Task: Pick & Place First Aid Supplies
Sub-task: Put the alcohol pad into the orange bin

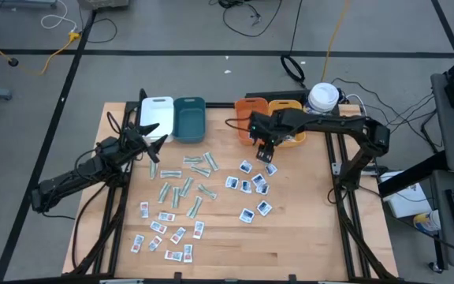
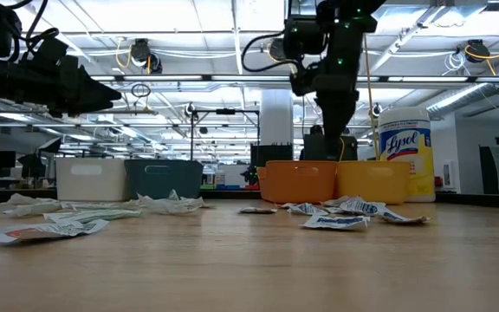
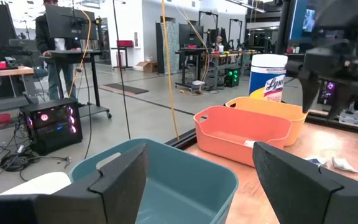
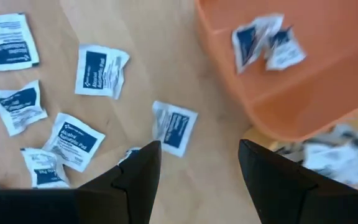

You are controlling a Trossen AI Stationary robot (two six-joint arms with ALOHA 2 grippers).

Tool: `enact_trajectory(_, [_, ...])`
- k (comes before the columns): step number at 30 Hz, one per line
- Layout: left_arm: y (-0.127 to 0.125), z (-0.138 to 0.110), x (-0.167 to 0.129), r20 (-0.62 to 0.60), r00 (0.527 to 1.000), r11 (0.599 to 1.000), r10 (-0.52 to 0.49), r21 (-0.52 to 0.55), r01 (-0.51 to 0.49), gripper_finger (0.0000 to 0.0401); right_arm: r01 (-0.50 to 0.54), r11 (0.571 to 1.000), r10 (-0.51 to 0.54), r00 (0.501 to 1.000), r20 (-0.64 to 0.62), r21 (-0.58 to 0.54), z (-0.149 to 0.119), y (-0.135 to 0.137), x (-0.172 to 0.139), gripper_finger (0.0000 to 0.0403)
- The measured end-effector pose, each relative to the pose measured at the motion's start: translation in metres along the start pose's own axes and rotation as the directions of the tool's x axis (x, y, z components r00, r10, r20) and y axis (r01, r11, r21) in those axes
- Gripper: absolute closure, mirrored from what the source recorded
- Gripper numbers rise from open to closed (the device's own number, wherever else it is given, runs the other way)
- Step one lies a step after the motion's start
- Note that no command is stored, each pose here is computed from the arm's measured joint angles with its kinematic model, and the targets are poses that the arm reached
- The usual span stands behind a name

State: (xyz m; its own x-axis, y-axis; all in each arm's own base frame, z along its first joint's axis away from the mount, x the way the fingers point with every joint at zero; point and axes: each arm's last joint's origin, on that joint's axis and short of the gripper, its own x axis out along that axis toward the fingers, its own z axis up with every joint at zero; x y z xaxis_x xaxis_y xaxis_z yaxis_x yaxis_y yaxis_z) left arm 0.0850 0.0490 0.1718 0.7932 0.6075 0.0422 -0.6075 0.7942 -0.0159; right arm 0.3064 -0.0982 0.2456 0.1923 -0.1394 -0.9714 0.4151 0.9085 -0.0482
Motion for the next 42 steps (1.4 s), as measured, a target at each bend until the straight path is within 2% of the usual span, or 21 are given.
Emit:
enact_trajectory(13, [0.000, 0.000, 0.000, 0.000, 1.000, 1.000, 0.000, 0.000, 0.000, 0.0105, 0.003, 0.971, 0.012, 0.998, -0.065, 0.237, -0.035, 0.022, 0.051, 0.0194])
enact_trajectory(16, [0.000, 0.000, 0.000, 0.000, 1.000, 1.000, 0.000, 0.000, 0.000, 0.0105, -0.046, 0.962, 0.068, 0.995, -0.075, 0.269, -0.044, 0.026, 0.063, 0.0194])
enact_trajectory(21, [0.000, 0.000, 0.000, 0.000, 1.000, 1.000, 0.000, 0.000, 0.000, 0.0105, -0.120, 0.945, 0.143, 0.988, -0.055, 0.305, -0.053, 0.030, 0.077, 0.0195])
enact_trajectory(31, [0.000, 0.000, 0.000, 0.000, 1.000, 1.000, 0.000, 0.000, 0.000, 0.0105, -0.107, 0.947, 0.137, 0.987, -0.079, 0.304, -0.066, 0.029, 0.088, 0.0199])
enact_trajectory(36, [0.000, 0.000, 0.000, 0.000, 1.000, 1.000, 0.000, 0.000, 0.000, 0.0105, -0.108, 0.954, 0.135, 0.988, -0.079, 0.280, -0.067, 0.028, 0.088, 0.0249])
enact_trajectory(42, [0.000, 0.000, 0.000, 0.000, 1.000, 1.000, 0.000, 0.000, 0.000, 0.0105, -0.121, 0.968, 0.140, 0.987, -0.073, 0.220, -0.066, 0.029, 0.089, 0.0369])
